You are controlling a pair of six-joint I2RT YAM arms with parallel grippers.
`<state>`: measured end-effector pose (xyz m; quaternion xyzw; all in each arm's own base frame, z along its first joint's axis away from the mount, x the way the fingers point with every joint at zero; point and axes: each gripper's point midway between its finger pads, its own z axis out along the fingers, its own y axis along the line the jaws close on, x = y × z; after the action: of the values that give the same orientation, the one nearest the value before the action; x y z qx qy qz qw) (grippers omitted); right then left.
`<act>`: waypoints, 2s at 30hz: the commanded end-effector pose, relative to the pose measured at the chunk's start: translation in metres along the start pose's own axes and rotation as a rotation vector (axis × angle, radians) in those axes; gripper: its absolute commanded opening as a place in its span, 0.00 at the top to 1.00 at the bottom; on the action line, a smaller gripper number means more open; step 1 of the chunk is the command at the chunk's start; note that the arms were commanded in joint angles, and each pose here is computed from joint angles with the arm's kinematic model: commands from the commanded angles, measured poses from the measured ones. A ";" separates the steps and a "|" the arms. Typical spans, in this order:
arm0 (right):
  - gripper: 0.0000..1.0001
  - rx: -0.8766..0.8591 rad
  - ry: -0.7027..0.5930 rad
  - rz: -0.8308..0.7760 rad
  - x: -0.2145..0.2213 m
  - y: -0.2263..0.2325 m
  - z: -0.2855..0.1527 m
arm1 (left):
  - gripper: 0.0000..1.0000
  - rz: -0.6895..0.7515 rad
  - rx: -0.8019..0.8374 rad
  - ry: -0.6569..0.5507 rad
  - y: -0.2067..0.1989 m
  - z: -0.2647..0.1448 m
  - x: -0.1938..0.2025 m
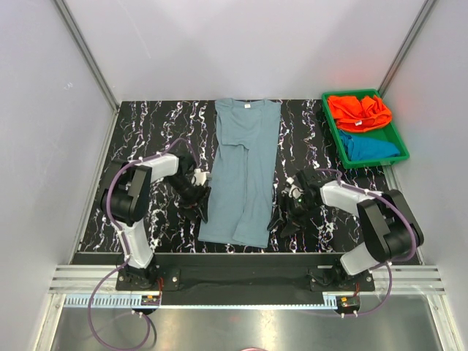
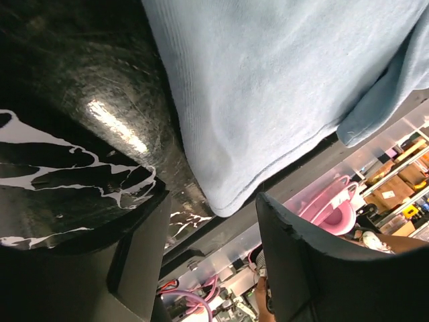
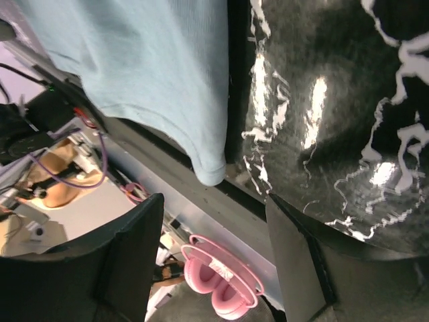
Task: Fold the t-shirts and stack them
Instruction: Fold the tshirt
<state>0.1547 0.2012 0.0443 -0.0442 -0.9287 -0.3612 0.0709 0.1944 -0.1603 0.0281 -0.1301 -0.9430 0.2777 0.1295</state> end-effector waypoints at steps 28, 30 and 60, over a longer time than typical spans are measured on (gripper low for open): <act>0.91 0.091 0.100 -0.050 0.000 0.010 0.040 | 0.67 -0.004 0.051 0.022 -0.010 0.011 0.015; 1.00 0.094 0.098 -0.061 -0.001 0.009 0.039 | 0.72 0.005 0.050 0.023 -0.013 0.012 0.016; 1.00 0.131 -0.182 -0.319 -0.071 0.071 -0.007 | 1.00 0.215 -0.084 -0.210 -0.038 -0.054 -0.011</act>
<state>0.2256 0.2501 0.0646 0.0606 -0.9481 -0.3111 -0.0251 0.2023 -0.1701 0.0708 -0.1841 -0.9433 0.2734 0.0386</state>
